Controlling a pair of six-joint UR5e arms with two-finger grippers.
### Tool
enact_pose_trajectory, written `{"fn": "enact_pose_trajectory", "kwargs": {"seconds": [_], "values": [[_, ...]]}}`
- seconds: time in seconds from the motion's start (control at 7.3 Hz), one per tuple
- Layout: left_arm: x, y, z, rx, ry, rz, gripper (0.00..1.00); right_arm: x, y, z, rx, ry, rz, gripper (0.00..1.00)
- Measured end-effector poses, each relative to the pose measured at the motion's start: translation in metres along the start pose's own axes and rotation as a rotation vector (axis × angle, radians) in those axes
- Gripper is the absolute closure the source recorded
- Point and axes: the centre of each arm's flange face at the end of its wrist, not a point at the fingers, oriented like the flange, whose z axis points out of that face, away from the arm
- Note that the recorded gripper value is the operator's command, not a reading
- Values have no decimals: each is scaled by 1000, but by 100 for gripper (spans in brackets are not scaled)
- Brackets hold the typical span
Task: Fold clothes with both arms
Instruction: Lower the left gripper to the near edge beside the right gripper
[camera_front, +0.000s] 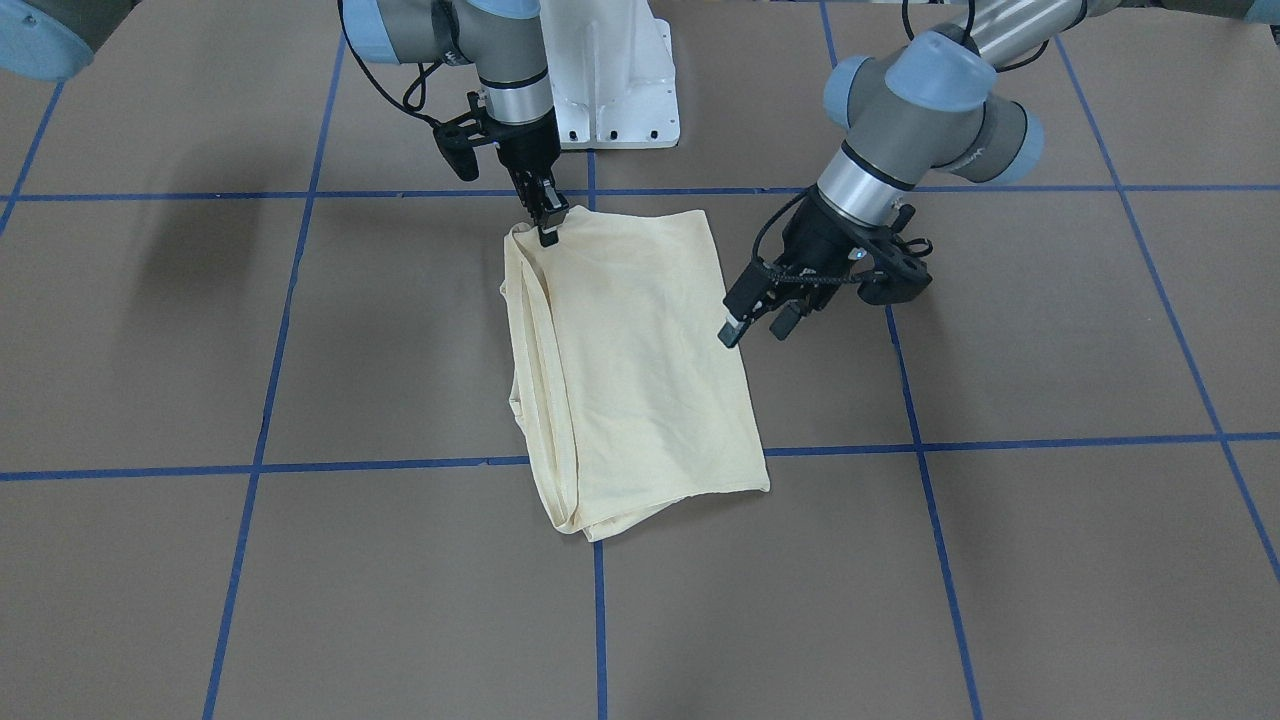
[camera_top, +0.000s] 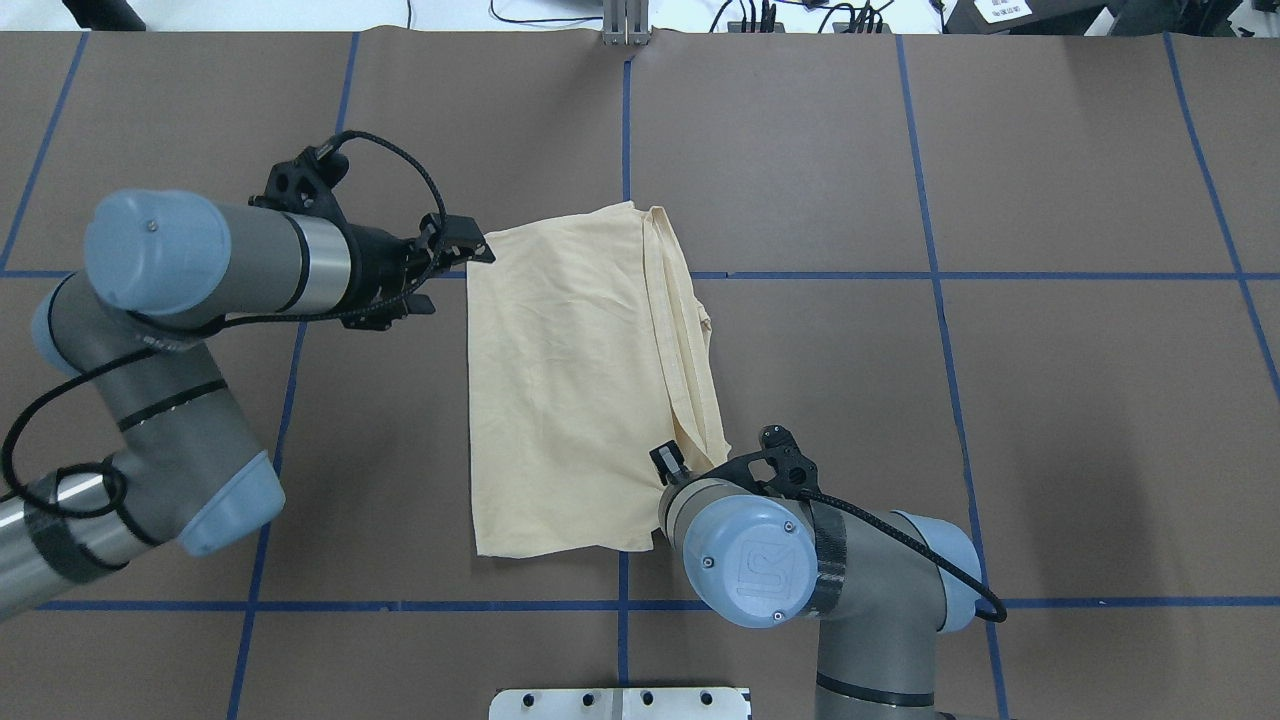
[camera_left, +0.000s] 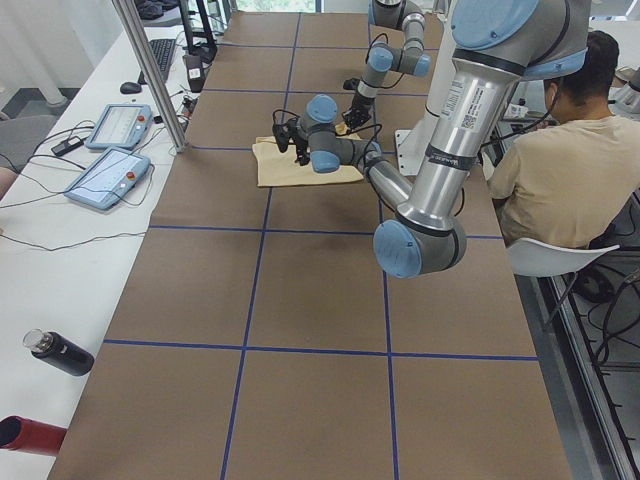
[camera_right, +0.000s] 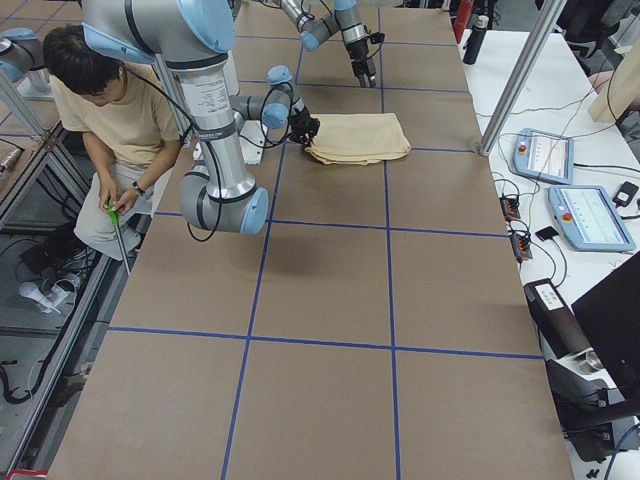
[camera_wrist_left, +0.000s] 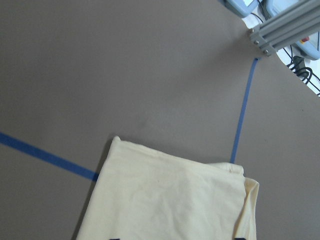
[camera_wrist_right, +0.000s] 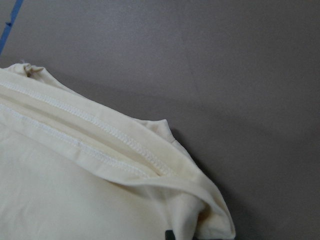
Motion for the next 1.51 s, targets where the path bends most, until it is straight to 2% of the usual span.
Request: {"fn": "enact_pose_trajectory", "kwargs": {"seconds": [0.14, 0.27, 0.41, 0.55, 0.68, 1.1, 1.51], "values": [[-18, 39, -12, -45, 0, -47, 0, 1, 0, -1, 1, 1, -1, 100], [-38, 78, -15, -59, -10, -78, 10, 1, 0, -1, 1, 2, -2, 100], [-52, 107, -14, -59, -17, -95, 13, 2, 0, -1, 1, 3, -3, 100], [-59, 123, -14, -62, -21, -121, 22, 2, 0, 0, 1, 2, -3, 100], [-63, 132, -14, -67, -25, -158, 0, 2, 0, 0, 2, 2, -3, 100], [-83, 173, 2, -69, -55, -211, 3, 2, -2, 0, 5, 3, -3, 100], [-96, 185, 17, -73, -92, -209, 11, 2, -3, 0, 6, 2, -2, 100]]}}
